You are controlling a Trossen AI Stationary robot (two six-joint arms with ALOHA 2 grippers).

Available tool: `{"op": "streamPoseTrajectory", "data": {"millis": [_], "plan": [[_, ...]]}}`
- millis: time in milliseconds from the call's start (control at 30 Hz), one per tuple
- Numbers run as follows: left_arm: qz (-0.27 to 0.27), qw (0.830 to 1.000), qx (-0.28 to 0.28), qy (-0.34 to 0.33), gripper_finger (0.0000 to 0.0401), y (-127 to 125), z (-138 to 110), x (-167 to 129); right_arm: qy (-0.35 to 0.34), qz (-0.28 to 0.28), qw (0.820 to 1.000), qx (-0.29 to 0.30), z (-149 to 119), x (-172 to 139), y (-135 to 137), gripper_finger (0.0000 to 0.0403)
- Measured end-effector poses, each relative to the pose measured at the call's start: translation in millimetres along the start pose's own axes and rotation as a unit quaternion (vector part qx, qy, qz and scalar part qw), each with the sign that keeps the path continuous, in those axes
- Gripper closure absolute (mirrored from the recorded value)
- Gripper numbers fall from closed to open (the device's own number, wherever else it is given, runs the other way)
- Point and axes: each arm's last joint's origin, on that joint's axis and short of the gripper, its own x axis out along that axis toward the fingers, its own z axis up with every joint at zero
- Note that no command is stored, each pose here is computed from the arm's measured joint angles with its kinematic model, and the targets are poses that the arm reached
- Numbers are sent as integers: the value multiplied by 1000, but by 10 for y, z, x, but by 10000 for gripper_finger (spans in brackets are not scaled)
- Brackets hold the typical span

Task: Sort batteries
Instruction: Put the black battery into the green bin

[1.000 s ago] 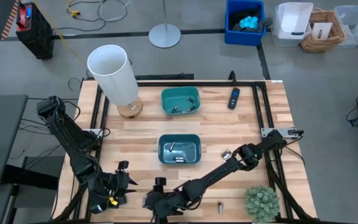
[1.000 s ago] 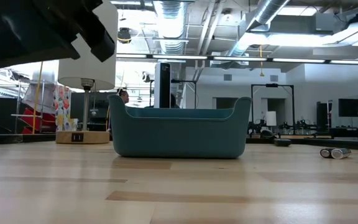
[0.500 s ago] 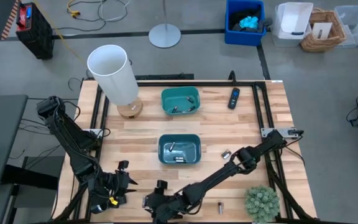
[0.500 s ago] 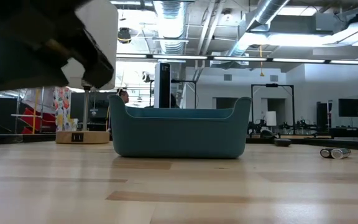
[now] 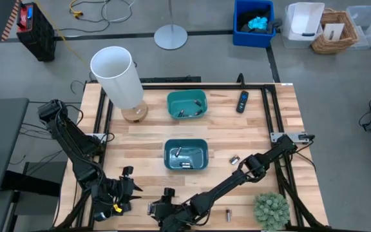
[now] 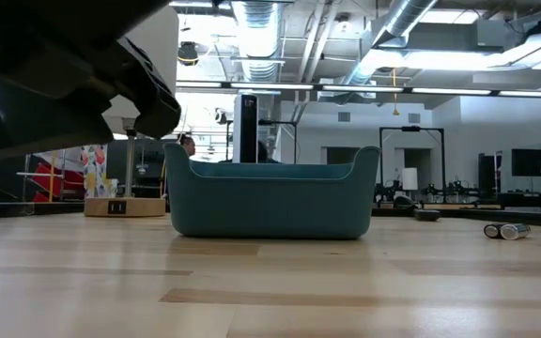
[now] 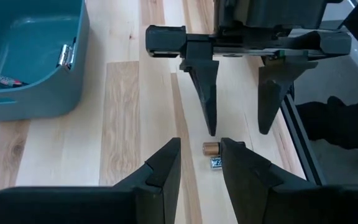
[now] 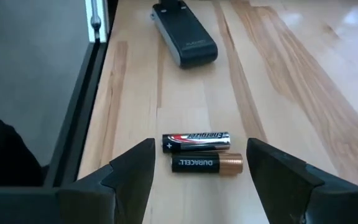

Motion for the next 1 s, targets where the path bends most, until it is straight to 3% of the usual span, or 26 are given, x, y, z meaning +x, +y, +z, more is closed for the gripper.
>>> {"op": "streamPoseTrajectory", "data": {"millis": [367, 567, 800, 1000], "plan": [[-1, 1000, -1, 0, 293, -1, 0, 0, 8, -5, 998, -63, -7, 14, -32, 103], [-1, 1000, -1, 0, 293, -1, 0, 0, 10, -9, 998, -67, -1, 29, -60, 83], [-1, 1000, -1, 0, 293, -1, 0, 0, 5, -13, 998, -60, 32, 65, -120, 87], [-1, 1000, -1, 0, 293, -1, 0, 0, -16, 3, 997, -77, 22, -14, 33, 94]]}}
